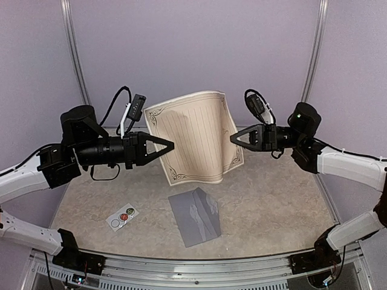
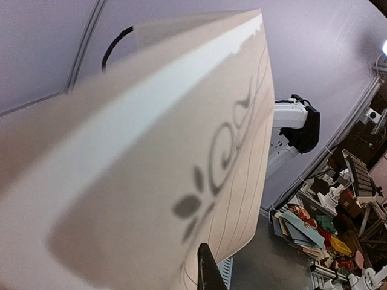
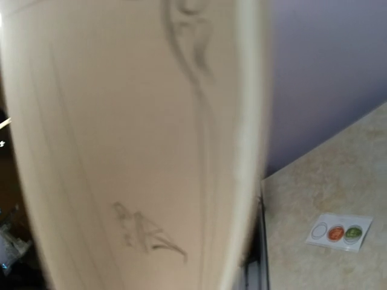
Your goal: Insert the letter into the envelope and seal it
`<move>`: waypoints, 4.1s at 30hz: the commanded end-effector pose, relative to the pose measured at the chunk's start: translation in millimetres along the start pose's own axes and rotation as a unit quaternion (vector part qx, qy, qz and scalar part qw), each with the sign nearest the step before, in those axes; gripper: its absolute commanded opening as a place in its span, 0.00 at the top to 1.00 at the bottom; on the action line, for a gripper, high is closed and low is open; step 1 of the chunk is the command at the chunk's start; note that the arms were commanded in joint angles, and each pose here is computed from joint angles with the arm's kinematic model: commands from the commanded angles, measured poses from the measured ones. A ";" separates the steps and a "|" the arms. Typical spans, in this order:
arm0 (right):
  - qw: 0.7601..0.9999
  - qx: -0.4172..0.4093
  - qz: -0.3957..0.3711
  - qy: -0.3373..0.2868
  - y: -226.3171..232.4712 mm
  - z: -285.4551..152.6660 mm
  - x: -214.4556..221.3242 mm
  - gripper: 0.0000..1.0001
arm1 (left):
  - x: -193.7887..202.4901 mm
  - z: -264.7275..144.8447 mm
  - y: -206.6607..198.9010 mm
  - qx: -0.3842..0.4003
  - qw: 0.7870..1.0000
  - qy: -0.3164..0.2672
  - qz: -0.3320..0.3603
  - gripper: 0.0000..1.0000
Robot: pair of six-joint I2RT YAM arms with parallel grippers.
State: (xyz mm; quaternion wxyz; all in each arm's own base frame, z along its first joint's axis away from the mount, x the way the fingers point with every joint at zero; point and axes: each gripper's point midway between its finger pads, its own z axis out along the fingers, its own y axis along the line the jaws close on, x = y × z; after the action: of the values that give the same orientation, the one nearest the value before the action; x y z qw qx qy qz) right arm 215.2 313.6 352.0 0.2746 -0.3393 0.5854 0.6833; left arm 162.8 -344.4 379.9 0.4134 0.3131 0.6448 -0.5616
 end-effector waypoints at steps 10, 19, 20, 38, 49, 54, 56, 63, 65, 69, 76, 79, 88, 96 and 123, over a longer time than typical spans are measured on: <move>0.972 0.227 0.065 -0.006 -72.0 -29.6 45.6 1.00 | 96.8 -23.0 112.4 -0.232 0.955 0.069 -0.172 1.00; 0.909 0.389 0.130 0.081 -124.2 -31.3 117.0 1.00 | 170.1 -9.9 131.7 -0.236 0.933 0.084 -0.259 1.00; 0.906 0.390 0.133 0.090 -125.2 -26.6 122.8 1.00 | 174.9 -7.8 131.8 -0.232 0.933 0.087 -0.261 1.00; 0.903 0.333 0.172 0.209 -135.5 87.8 201.5 0.94 | 275.5 3.3 176.0 -0.267 0.909 0.176 -0.266 1.00; 0.921 0.285 0.178 0.196 -129.3 105.3 200.7 0.27 | 291.6 -6.7 186.4 -0.281 0.902 0.184 -0.272 1.00; 0.922 0.311 0.156 0.169 -128.2 97.2 178.0 0.27 | 295.8 -13.1 191.1 -0.289 0.899 0.186 -0.271 1.00; 0.920 0.337 0.139 0.145 -127.9 84.6 159.4 0.29 | 296.6 -15.0 192.6 -0.291 0.899 0.186 -0.270 1.00; 0.886 0.439 0.135 0.059 -148.7 -4.5 113.9 0.30 | 300.1 -18.4 193.1 -0.286 0.901 0.188 -0.264 1.00; 0.866 0.475 0.145 0.053 -164.0 -34.7 118.8 0.30 | 299.7 -17.6 193.0 -0.284 0.903 0.188 -0.264 1.00; 0.831 0.524 0.176 0.060 -191.7 -80.3 139.5 0.31 | 299.1 -16.2 192.1 -0.280 0.904 0.188 -0.263 1.00; 0.797 0.563 0.196 0.102 -223.3 -107.4 174.7 0.32 | 298.1 -15.8 192.1 -0.279 0.905 0.189 -0.260 1.00; 0.791 0.566 0.197 0.125 -232.8 -109.1 187.2 0.33 | 297.7 -15.8 191.6 -0.278 0.905 0.189 -0.259 1.00; 0.808 0.523 0.192 0.193 -249.1 -94.0 212.8 0.33 | 294.7 -12.7 190.0 -0.272 0.909 0.190 -0.253 1.00; 0.894 0.372 0.173 0.182 -221.8 -40.9 199.7 0.34 | 295.7 -12.6 190.3 -0.273 0.908 0.195 -0.250 1.00; 0.921 0.276 0.236 0.142 -196.1 51.1 193.5 0.20 | 285.4 -5.6 181.5 -0.253 0.921 0.187 -0.230 1.00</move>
State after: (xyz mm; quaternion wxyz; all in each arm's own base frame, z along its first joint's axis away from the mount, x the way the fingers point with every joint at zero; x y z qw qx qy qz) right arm 230.1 384.0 89.2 0.1105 -0.2380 0.8350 0.4837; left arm 184.0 -315.2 28.5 0.1922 0.1273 0.8984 -0.3739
